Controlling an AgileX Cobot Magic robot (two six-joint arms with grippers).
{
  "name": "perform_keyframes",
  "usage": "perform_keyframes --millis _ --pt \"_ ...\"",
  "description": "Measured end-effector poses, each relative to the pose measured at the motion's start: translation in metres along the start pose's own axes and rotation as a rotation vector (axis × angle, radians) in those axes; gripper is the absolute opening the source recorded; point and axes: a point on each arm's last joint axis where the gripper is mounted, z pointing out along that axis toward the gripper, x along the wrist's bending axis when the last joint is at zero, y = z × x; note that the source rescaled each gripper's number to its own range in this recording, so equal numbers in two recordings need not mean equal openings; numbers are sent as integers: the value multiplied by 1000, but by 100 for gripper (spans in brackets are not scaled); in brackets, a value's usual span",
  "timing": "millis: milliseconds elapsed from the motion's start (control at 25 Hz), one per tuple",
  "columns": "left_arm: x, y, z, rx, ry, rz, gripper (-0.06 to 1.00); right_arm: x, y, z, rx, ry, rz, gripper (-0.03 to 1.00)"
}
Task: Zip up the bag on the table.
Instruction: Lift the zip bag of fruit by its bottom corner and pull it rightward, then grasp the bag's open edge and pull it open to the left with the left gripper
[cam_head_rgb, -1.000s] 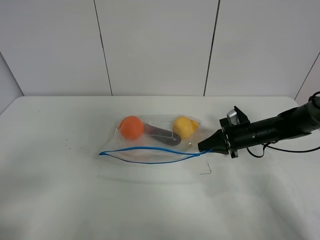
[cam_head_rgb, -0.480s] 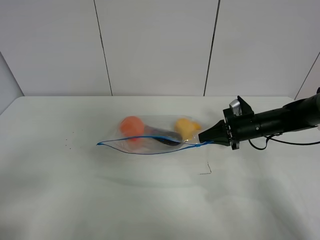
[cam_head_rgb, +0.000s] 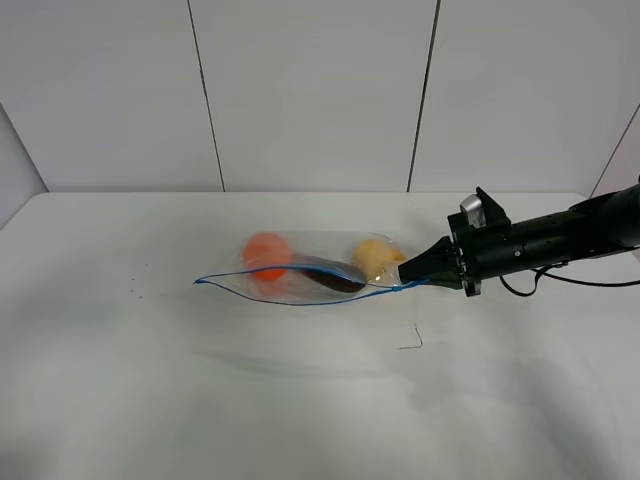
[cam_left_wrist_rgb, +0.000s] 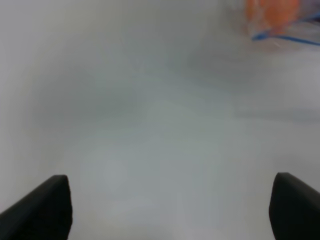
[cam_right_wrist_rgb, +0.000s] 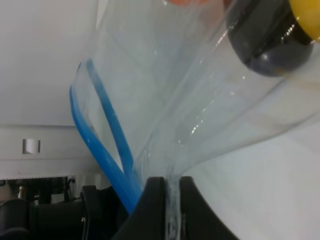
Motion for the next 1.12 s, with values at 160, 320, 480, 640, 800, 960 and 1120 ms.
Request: perform_keyframes --millis 160,320,480,640,800,960,1120 --pt "17 53 14 4 64 67 85 0 0 0 0 -1 6 0" --pt "16 88 38 17 2 134 85 -1 0 0 2 -9 5 0" --pt "-7 103 66 50 -86 322 84 -1 0 0 4 -11 5 0" --pt "-39 112 81 44 -65 527 83 -1 0 0 2 -14 19 0" --pt "-83 117 96 -27 1 683 83 -2 0 0 0 -20 26 0" --pt "-141 107 114 -91 41 890 83 -2 0 0 -1 -27 29 0" --pt "-195 92 127 -191 79 1072 83 -3 0 0 2 -29 35 0"
